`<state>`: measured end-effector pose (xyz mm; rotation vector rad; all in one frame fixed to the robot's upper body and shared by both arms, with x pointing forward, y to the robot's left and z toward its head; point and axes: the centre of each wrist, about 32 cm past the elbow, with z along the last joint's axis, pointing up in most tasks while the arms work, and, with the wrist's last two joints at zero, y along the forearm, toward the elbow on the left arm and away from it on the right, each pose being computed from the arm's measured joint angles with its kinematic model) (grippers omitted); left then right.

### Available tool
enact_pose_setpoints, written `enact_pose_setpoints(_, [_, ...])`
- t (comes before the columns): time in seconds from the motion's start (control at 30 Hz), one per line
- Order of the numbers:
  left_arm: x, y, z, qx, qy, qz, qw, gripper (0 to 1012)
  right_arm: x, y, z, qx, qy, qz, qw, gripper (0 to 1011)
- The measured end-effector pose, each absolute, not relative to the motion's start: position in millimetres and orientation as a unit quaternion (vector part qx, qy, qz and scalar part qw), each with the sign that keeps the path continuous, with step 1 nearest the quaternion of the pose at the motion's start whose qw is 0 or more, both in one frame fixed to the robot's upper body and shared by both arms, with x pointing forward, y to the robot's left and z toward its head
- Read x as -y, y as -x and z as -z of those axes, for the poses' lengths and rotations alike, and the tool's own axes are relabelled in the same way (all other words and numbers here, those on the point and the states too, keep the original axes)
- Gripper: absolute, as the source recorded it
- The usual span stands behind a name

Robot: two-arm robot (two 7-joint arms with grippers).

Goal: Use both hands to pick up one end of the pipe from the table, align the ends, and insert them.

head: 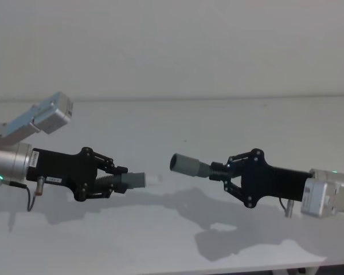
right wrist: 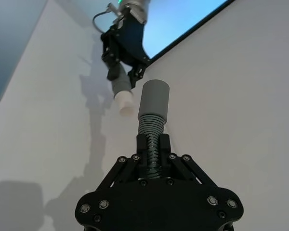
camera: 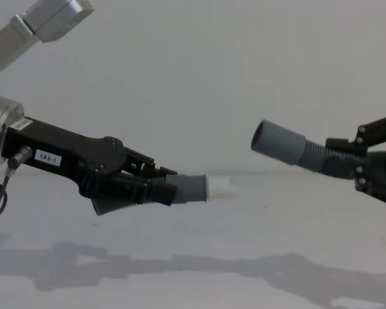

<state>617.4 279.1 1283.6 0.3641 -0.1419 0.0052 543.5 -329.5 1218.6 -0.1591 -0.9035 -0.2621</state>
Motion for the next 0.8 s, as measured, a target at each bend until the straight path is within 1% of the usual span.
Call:
enact_pose_setpoints(0.27, [-279.1, -617.5, -1283.6, 0.071, -0.181, -0.003, 0.981, 322, 335.3, -548.6, -1217.7, 0.463, 0.091, 0.106, 0.875, 125])
enact_pose_setpoints(0.8, [-279.1, -617.4, -1283.6, 0.071, -0.181, -0.003, 0.981, 322, 334.9, -549.2, -1216.3, 0.485, 0.111, 0.102, 0.861, 125])
